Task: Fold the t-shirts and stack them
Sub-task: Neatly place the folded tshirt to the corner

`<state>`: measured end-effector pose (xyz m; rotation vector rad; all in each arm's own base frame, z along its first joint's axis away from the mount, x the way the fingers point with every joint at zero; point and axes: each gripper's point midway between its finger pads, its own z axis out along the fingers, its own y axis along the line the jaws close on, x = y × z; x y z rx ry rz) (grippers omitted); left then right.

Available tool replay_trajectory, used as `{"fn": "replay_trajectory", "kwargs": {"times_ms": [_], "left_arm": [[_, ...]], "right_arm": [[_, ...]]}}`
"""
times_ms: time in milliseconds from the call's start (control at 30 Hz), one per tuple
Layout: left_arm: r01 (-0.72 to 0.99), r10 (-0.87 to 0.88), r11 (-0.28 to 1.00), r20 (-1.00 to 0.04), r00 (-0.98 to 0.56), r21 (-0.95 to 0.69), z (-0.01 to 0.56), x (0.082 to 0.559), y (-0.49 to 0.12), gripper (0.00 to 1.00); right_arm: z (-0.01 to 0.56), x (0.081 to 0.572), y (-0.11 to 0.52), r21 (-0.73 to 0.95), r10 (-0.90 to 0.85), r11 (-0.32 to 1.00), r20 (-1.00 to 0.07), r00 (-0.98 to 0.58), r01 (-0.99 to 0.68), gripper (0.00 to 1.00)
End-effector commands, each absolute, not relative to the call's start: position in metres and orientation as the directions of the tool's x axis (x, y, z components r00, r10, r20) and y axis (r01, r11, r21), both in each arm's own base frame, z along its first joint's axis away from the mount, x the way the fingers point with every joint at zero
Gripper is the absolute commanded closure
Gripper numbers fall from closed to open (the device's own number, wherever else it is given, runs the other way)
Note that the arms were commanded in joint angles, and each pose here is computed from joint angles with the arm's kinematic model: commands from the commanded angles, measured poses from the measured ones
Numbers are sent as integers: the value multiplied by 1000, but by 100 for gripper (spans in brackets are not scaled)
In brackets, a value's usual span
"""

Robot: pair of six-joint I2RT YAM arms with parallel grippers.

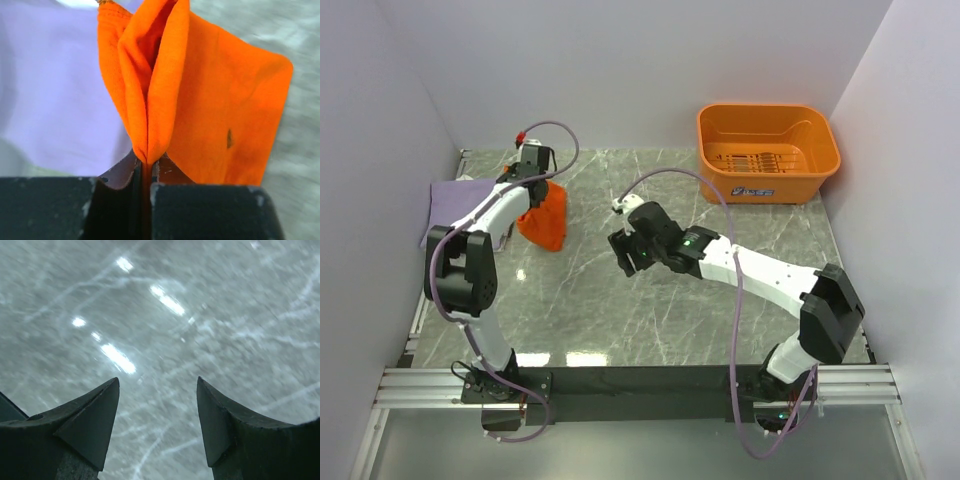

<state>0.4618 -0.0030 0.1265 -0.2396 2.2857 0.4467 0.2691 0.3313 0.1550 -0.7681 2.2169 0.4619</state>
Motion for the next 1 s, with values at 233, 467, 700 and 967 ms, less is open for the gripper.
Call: {"fn": "replay_trajectory", "kwargs": {"times_ms": [233,467,700,967], "left_arm": [[-310,220,790,-717,-661,529,189,493,74,99],[-326,234,767,-714,-660,553,219,493,114,99],[-367,170,746,-692,-702,556,212,486,148,99],[-395,109,735,-671,-734,552,176,481,176,96]], "right_arm": [[171,279,286,18,-391,823,-708,-588,-568,30],[178,285,286,-10,-412,827,-690,-595,-561,31],[181,288,282,-35,-426,833,-677,-601,-551,31],[178,291,283,-48,-442,832,-659,-608,-553,31]]}}
